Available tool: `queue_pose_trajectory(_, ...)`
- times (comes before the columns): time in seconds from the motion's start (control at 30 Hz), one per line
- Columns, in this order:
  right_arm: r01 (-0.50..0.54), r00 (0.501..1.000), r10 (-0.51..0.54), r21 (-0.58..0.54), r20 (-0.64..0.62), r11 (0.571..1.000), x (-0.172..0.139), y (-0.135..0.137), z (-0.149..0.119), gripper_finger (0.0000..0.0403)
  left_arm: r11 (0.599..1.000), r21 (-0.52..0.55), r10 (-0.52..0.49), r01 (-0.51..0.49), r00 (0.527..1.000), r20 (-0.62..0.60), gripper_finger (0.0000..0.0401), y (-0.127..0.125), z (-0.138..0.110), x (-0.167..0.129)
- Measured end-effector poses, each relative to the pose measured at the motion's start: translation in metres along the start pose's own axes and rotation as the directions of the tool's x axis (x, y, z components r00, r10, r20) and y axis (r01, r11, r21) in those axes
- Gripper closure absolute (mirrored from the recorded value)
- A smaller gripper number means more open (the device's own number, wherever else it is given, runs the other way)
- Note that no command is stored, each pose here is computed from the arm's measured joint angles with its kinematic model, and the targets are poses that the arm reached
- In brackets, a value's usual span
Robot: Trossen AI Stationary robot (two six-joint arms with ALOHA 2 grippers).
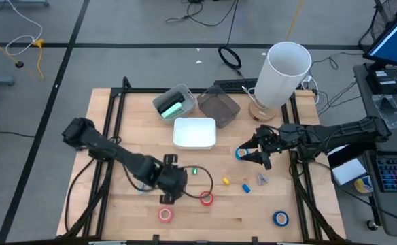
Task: Pick and place Stapler, Stapler remover, tape
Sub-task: Put the bottom green stapler into the gray bin
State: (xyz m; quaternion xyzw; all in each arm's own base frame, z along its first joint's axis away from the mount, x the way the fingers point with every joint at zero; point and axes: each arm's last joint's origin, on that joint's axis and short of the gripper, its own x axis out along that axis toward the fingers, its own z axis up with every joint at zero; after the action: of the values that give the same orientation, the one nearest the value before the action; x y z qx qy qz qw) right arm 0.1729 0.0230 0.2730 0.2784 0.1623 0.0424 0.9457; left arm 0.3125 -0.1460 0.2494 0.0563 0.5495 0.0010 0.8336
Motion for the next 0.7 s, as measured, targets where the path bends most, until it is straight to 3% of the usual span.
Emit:
queue_pose_trajectory(0.33,-0.001,1.0,0.001,0.0,0.0,1.0,0.0,0.0,0.0,0.014,0.998,0.001,-0.064,0.065,0.989,-0.132,0.0226,-0.02,0.0,0.065)
queue_pose_trajectory(0.7,-0.001,1.0,0.001,0.0,0.002,1.0,0.0,0.0,0.0,0.014,0.993,-0.111,-0.043,0.025,0.985,-0.165,0.0226,-0.022,-0.003,0.076)
